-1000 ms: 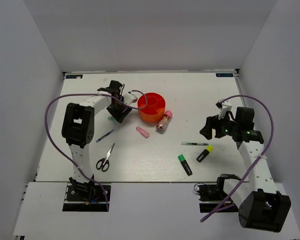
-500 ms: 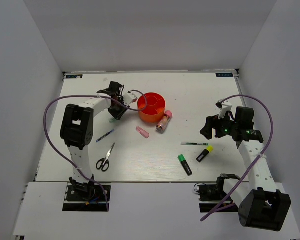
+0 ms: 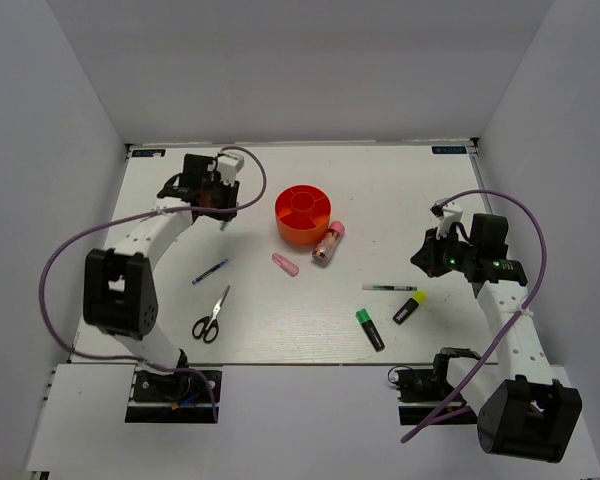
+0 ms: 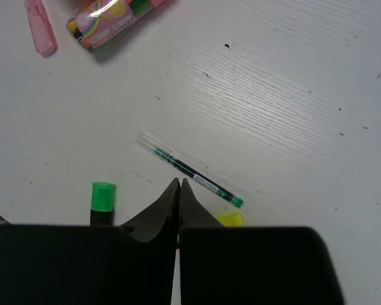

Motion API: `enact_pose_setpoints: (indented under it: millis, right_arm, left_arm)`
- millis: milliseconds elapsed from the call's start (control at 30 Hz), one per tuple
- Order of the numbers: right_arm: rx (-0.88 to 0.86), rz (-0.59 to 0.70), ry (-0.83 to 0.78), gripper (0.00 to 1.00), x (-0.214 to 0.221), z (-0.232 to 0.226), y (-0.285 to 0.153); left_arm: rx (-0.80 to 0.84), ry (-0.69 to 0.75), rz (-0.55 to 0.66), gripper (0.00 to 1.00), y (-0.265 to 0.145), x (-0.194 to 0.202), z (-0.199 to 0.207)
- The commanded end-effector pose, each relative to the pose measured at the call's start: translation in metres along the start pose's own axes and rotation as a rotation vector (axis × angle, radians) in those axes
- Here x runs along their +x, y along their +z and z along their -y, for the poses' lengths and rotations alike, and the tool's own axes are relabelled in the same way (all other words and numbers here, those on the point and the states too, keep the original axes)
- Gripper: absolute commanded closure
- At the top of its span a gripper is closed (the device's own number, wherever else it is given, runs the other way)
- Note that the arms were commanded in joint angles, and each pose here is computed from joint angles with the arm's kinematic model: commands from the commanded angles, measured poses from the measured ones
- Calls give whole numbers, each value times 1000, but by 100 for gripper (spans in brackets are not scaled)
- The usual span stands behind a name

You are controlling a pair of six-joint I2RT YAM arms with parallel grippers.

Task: Sort the stationery into containers
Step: Pick up the stationery from the center of the board, then place the stationery in the storage box.

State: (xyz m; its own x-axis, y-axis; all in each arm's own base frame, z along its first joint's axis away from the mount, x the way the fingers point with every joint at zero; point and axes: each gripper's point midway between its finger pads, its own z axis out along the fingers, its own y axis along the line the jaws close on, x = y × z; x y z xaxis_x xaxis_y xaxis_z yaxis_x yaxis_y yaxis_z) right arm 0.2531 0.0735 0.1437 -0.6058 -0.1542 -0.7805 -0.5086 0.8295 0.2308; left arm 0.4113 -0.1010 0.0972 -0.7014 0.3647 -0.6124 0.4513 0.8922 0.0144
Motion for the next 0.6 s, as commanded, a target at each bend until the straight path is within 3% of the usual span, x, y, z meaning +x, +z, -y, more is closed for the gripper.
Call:
enact_pose_setpoints:
  millis: [0, 167, 200, 233, 300, 567]
  right_arm:
    - [-18, 44, -39, 100, -16, -4, -5]
    - [-22, 49, -40, 100, -17, -5, -5]
    - [-24, 49, -40, 100, -17, -5, -5]
    - [-25, 49, -38, 100, -17, -6, -5]
    - [-27, 52, -38, 100, -17, -6, -5]
    - [-30, 47, -36, 100, -15, -6, -3]
  left_arm:
    - [108, -132, 307, 100, -52, -65, 34]
    - [227, -380, 590, 100, -81, -90, 61]
    - [214, -424, 584, 100, -72, -78, 65]
    - [247, -487, 647, 100, -78, -93, 68]
    - [270, -599, 635, 100, -66, -95, 81]
    - [288, -471, 716, 100, -57, -147, 114]
